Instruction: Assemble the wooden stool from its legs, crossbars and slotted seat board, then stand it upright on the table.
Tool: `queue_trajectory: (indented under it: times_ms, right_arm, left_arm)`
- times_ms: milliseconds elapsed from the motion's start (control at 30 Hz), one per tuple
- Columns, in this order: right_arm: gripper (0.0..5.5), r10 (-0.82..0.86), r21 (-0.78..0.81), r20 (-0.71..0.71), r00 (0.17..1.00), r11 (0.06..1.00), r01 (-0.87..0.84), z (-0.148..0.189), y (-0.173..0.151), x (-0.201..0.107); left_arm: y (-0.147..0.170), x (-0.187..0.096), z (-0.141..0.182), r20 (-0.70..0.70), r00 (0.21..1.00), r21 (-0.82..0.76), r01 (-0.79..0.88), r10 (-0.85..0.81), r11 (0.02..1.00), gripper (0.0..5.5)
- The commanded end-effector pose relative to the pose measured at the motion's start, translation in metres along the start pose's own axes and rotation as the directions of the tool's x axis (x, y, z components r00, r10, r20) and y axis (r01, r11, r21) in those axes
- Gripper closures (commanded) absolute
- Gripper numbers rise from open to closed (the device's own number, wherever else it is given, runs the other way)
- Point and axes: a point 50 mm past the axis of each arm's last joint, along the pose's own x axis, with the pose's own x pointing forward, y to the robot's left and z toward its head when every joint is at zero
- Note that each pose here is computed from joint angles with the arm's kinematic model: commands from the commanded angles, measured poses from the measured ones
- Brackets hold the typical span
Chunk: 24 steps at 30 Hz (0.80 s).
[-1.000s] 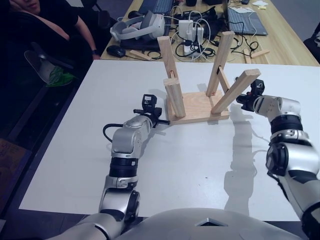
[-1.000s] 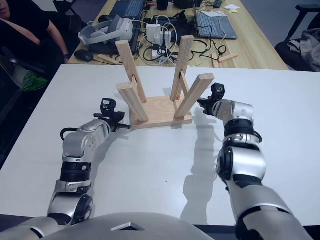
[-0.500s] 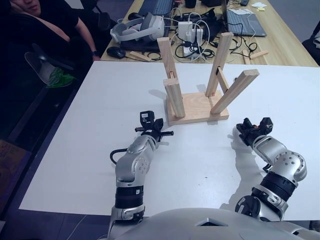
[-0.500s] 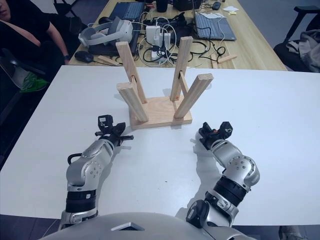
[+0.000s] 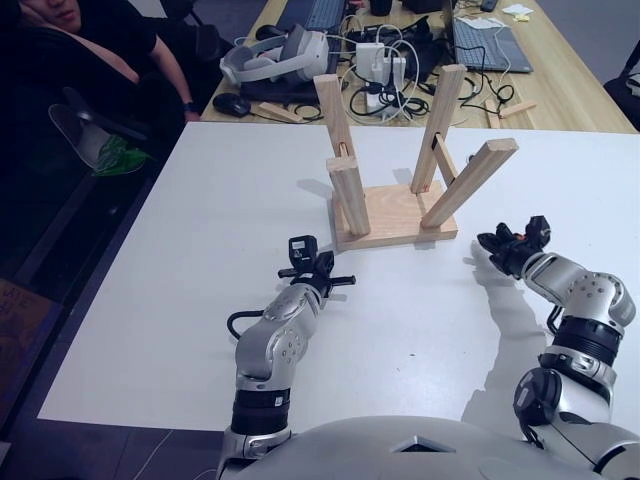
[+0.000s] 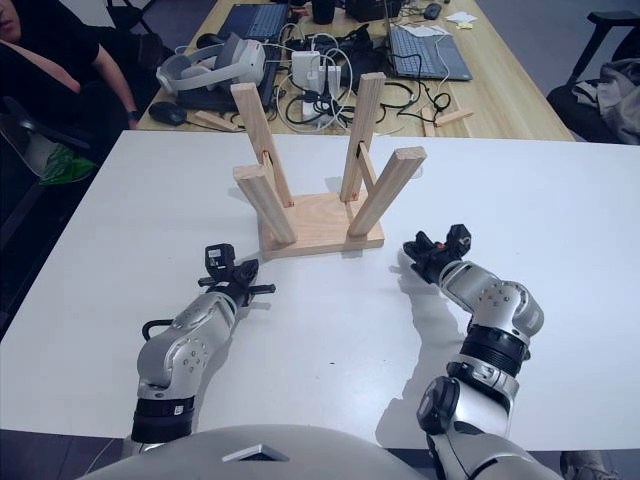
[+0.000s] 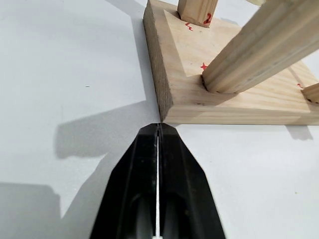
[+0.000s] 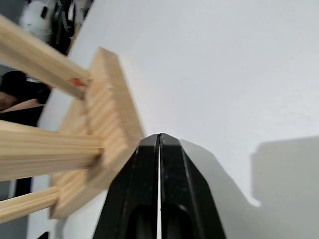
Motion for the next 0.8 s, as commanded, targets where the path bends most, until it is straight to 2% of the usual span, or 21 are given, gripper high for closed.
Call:
queue_trajectory:
  times_ms: [33,333,567,800]
  right_arm:
    - [5.5,0.07,0.003,0.01,0.997,0.998,-0.07,0.003,0.003,0.01]
    - [5.5,0.017,-0.002,0.059,0.998,1.0,-0.017,0.009,-0.01,0.027]
    - [5.5,0.011,-0.086,-0.103,0.995,0.996,-0.02,-0.005,-0.014,0.031]
    - [5.5,-0.035,-0.132,-0.158,0.987,0.991,0.014,-0.004,-0.022,0.028]
  left_arm:
    - [-0.022,0.003,-0.003,-0.011,0.998,-0.071,0.058,-0.059,0.996,5.47]
    - [-0.022,0.007,0.001,-0.006,0.998,-0.071,0.061,-0.062,0.996,5.47]
    - [-0.019,0.009,0.003,-0.009,0.999,-0.063,0.053,-0.054,0.997,5.47]
    - [-0.018,0.012,0.006,-0.008,0.999,-0.062,0.05,-0.051,0.997,5.47]
